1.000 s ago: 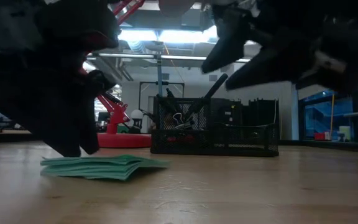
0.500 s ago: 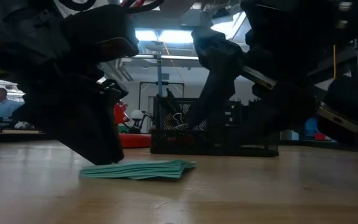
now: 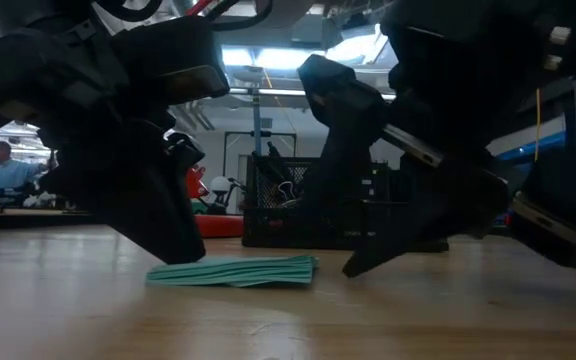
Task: Pick and place office supplies into organizer
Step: Put the light blue notepad into the black desk organizer
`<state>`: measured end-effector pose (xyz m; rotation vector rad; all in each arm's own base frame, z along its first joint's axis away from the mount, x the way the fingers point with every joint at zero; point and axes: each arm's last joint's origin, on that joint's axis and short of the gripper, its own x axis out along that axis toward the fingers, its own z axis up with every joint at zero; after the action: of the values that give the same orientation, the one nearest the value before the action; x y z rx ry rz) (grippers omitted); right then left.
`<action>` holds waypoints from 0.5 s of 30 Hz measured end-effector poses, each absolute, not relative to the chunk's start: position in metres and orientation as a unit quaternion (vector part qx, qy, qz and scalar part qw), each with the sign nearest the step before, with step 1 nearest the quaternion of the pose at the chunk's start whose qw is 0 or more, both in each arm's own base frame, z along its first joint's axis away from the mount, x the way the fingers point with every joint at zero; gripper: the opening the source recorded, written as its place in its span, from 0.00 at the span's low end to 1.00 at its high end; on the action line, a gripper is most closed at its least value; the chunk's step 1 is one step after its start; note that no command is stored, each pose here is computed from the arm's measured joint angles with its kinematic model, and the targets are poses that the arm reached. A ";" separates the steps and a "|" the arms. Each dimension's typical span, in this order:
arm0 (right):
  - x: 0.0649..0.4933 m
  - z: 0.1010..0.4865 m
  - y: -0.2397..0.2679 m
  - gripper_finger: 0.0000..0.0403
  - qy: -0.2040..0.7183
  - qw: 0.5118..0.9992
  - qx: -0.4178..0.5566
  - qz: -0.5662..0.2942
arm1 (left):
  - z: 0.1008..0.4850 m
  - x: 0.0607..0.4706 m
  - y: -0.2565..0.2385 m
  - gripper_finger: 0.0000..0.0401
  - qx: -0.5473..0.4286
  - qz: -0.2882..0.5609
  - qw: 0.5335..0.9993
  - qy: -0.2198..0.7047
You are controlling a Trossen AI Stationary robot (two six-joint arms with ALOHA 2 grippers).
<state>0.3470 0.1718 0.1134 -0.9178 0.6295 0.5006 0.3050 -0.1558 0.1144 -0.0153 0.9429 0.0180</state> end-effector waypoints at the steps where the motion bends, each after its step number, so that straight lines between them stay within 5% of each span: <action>1: 0.347 0.113 0.172 0.47 0.296 0.818 -0.433 0.236 | 0.114 0.305 -0.156 0.24 -0.007 0.009 0.891 0.454; 15: 0.355 0.107 0.166 0.47 0.278 0.812 -0.458 0.233 | 0.114 0.308 -0.152 0.21 -0.010 0.017 0.894 0.448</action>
<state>0.3550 0.1655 0.1066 -0.9772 0.5937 0.4969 0.3079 -0.1517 0.1145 -0.0204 0.9302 0.0357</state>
